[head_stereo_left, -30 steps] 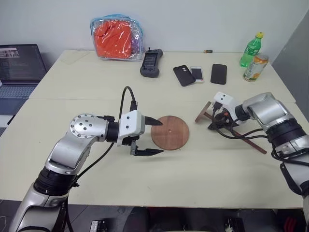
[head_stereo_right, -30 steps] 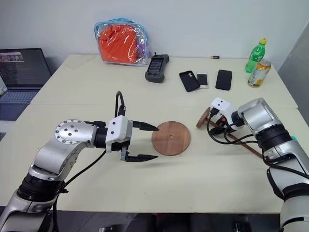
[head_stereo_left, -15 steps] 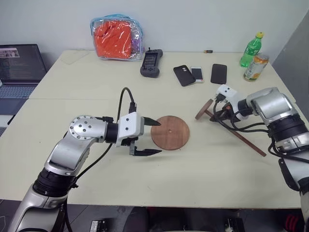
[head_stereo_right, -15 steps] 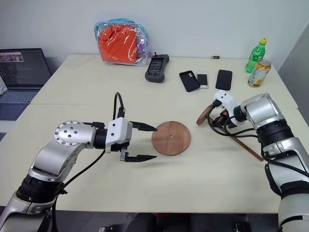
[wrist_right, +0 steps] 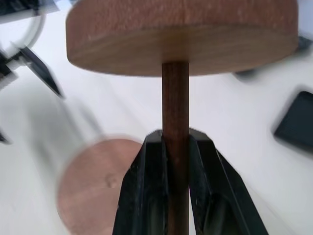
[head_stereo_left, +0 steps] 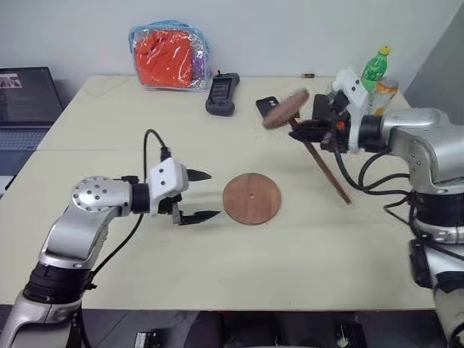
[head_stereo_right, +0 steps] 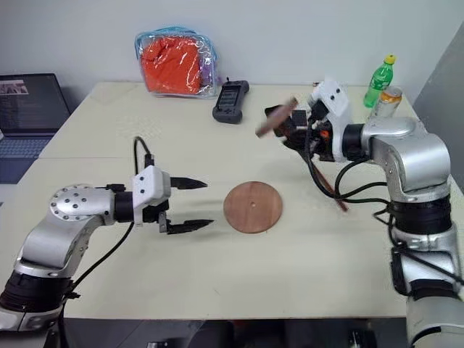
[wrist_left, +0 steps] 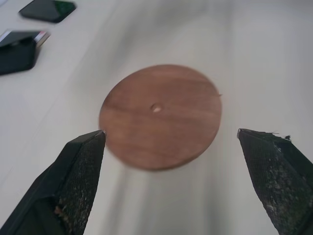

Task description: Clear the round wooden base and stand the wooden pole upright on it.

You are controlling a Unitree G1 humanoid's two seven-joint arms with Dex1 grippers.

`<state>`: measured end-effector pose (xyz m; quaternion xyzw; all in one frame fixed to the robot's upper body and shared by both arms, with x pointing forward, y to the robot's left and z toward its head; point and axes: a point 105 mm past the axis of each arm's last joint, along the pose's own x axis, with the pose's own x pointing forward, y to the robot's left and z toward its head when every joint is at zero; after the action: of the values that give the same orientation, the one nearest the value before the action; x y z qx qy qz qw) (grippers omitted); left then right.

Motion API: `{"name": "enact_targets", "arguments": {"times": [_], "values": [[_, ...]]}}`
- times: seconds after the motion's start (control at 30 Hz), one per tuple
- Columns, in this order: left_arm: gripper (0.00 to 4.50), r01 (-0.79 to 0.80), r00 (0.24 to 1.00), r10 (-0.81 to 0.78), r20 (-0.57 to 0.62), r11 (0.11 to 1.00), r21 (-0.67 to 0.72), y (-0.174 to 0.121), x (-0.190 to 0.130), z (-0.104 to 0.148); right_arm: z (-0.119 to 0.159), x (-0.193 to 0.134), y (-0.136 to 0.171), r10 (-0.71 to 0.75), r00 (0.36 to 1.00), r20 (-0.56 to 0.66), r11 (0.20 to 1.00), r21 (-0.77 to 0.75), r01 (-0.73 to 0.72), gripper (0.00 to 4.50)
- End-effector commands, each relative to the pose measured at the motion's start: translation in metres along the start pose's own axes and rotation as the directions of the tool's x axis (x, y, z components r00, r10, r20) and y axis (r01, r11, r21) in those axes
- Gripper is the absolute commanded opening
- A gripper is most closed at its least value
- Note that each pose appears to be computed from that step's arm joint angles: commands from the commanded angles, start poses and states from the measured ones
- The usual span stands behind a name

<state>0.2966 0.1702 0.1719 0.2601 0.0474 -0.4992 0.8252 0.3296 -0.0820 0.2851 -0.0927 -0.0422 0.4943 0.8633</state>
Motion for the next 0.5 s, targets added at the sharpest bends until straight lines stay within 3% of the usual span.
{"name": "enact_targets", "arguments": {"times": [0.03, 0.27, 0.5], "values": [[4.50, -0.074, 0.997, 0.075, 0.031, 0.996, -0.042, 0.011, -0.017, 0.005, 0.040, -0.004, 0.018, -0.043, 0.945, 0.326, 0.992, -0.096, 0.079, 0.22], [4.50, 0.052, 0.997, -0.055, -0.047, 0.997, -0.062, -0.005, -0.025, -0.012, 0.037, 0.023, 0.047, -0.137, 0.812, 0.567, 0.990, 0.046, 0.135, 0.22], [4.50, 0.105, 0.994, -0.106, -0.007, 0.994, -0.034, -0.004, -0.008, 0.004, 0.009, 0.041, 0.048, -0.228, 0.768, 0.598, 0.972, 0.098, 0.213, 0.22]]}}
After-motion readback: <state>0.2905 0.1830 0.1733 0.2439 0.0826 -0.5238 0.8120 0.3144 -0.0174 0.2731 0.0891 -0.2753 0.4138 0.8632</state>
